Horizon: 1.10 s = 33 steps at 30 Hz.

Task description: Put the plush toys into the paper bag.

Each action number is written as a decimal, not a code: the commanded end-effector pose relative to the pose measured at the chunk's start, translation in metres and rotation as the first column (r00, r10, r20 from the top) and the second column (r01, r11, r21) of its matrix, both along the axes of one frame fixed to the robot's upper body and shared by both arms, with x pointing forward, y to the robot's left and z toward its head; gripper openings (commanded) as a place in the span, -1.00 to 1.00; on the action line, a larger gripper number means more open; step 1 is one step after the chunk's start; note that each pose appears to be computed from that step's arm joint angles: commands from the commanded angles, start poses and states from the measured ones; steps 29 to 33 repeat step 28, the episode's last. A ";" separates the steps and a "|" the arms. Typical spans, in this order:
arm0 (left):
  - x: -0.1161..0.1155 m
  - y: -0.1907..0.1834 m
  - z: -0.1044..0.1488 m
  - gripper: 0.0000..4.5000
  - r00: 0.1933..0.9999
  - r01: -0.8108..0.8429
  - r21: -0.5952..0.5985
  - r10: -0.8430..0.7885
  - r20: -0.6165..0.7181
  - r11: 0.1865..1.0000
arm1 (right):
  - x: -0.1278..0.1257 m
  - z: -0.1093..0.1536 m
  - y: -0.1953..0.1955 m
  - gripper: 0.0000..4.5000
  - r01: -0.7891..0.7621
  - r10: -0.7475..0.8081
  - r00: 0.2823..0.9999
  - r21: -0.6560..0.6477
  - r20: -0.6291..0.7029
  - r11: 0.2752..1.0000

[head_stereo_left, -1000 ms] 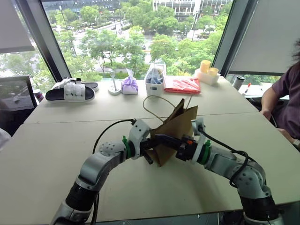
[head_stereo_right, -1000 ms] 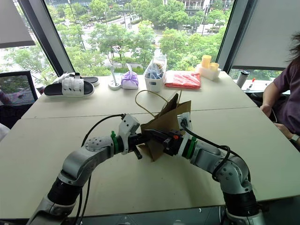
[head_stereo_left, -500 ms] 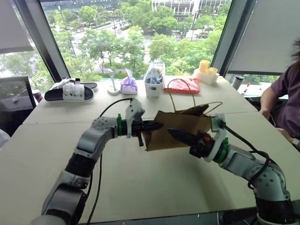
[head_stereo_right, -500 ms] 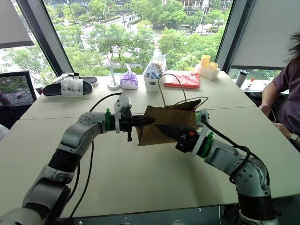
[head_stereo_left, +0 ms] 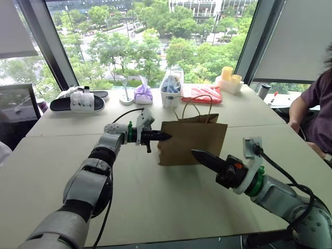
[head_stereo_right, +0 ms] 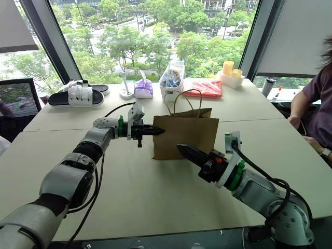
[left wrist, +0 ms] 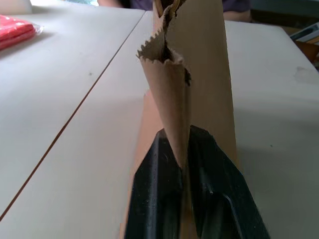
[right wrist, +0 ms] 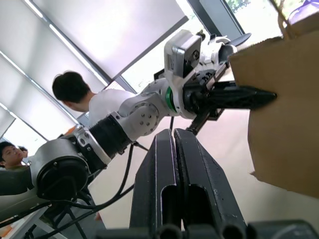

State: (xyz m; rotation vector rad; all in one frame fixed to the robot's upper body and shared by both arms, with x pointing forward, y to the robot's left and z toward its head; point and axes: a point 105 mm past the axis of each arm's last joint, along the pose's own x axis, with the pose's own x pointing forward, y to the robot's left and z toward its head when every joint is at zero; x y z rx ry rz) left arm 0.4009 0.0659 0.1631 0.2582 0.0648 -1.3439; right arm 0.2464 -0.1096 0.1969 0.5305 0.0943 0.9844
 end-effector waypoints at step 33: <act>-0.124 0.091 -0.020 0.99 0.862 -0.496 -0.165 0.460 -0.214 0.853 | 0.017 -0.040 -0.021 -0.99 -0.039 0.026 0.995 -0.137 -0.093 0.990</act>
